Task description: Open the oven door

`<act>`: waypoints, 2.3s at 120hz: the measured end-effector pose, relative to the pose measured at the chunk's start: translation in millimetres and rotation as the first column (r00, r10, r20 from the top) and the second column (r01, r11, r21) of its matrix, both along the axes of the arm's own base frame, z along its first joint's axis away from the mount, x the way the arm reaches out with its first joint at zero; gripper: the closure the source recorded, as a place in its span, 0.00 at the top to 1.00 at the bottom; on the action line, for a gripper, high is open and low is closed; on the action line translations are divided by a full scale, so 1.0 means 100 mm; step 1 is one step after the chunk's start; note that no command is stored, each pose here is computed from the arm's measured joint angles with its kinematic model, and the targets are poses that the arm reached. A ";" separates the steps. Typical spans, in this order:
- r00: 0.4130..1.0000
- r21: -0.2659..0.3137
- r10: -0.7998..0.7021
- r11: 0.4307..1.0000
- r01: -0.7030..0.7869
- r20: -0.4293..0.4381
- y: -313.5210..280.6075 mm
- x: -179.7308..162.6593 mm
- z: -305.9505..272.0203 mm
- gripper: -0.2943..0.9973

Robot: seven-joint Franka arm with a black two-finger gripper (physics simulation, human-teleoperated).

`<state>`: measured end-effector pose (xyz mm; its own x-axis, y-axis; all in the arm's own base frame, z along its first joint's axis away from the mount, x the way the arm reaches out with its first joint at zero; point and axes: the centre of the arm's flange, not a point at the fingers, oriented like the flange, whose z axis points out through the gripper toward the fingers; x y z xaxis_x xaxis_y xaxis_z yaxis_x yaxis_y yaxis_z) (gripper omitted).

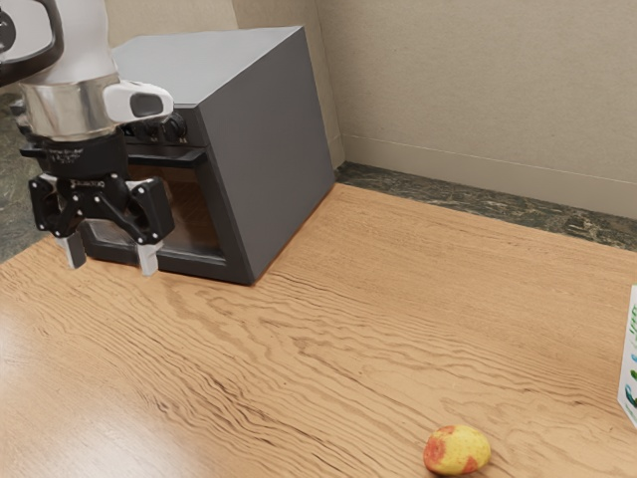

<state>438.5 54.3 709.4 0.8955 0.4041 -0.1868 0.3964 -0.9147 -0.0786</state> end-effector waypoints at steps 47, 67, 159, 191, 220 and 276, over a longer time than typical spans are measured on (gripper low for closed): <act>0.807 -0.072 0.487 0.867 -0.494 0.333 1.92 -0.08 -0.56 0.77; 0.511 -0.222 0.674 0.694 -0.685 0.534 2.72 -0.21 -0.58 0.77; 0.012 -0.469 0.824 0.334 -0.818 0.567 3.23 0.42 -0.51 0.77; -0.018 -0.491 0.839 0.301 -0.817 0.543 3.11 0.64 -0.55 0.77; -0.068 -0.500 0.851 0.240 -0.832 0.521 3.24 0.59 -0.66 0.77; -0.099 -0.517 0.875 0.186 -0.835 0.474 3.20 0.70 -0.97 0.77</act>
